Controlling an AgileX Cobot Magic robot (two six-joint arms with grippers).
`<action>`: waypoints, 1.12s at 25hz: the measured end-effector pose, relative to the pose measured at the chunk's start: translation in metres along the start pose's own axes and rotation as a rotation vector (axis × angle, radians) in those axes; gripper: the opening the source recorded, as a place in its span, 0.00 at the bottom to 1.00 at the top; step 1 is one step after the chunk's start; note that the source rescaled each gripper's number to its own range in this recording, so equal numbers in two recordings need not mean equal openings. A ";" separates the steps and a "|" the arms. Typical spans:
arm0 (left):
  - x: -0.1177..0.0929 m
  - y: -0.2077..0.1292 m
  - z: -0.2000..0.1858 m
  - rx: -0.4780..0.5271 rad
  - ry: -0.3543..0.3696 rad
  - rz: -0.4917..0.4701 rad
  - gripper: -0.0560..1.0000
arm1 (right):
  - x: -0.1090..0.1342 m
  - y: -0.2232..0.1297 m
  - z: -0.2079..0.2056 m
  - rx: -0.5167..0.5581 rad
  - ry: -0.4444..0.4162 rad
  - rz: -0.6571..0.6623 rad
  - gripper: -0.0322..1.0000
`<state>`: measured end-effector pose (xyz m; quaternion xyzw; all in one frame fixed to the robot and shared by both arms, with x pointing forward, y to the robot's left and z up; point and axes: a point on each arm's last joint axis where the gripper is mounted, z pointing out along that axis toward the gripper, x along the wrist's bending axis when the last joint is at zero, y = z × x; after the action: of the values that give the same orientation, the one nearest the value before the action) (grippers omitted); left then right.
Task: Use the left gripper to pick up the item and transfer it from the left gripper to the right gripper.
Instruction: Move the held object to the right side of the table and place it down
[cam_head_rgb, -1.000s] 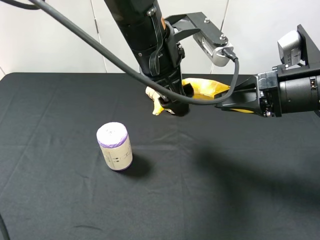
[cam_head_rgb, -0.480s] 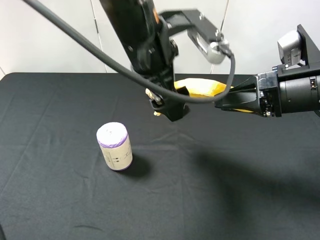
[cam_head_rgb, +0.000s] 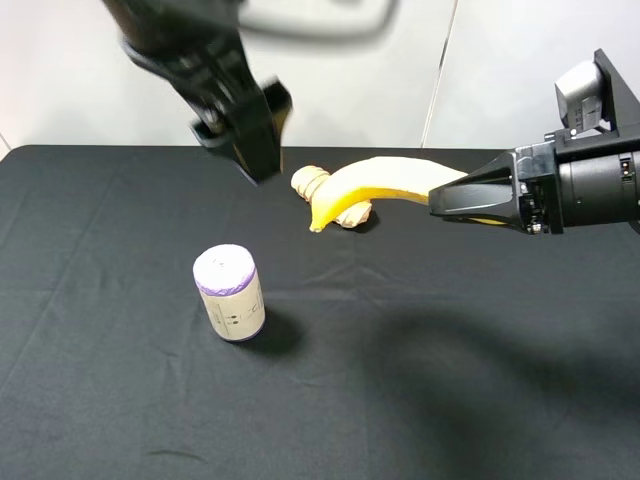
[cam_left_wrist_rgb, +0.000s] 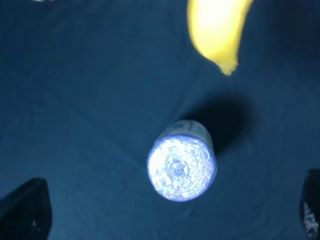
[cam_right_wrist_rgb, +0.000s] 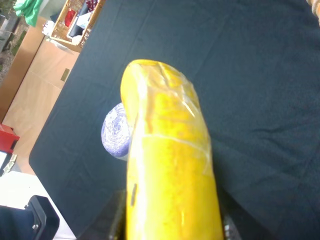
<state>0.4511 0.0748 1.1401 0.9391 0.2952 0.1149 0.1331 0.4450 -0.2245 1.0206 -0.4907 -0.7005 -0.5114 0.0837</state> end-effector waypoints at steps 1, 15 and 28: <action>0.001 -0.002 -0.006 -0.017 0.006 -0.026 1.00 | 0.000 0.000 0.000 0.004 -0.002 0.000 0.04; -0.003 -0.084 -0.040 -0.055 0.045 -0.217 1.00 | -0.001 -0.003 0.000 0.032 -0.013 0.005 0.04; -0.023 -0.204 -0.031 -0.092 0.005 -0.232 1.00 | -0.001 -0.003 0.000 0.033 -0.013 0.015 0.04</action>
<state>0.3166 0.2280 1.1012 0.8912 0.3967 0.1147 0.1878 0.4432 -0.2252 1.0180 -0.4978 -0.7058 -0.4958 0.0909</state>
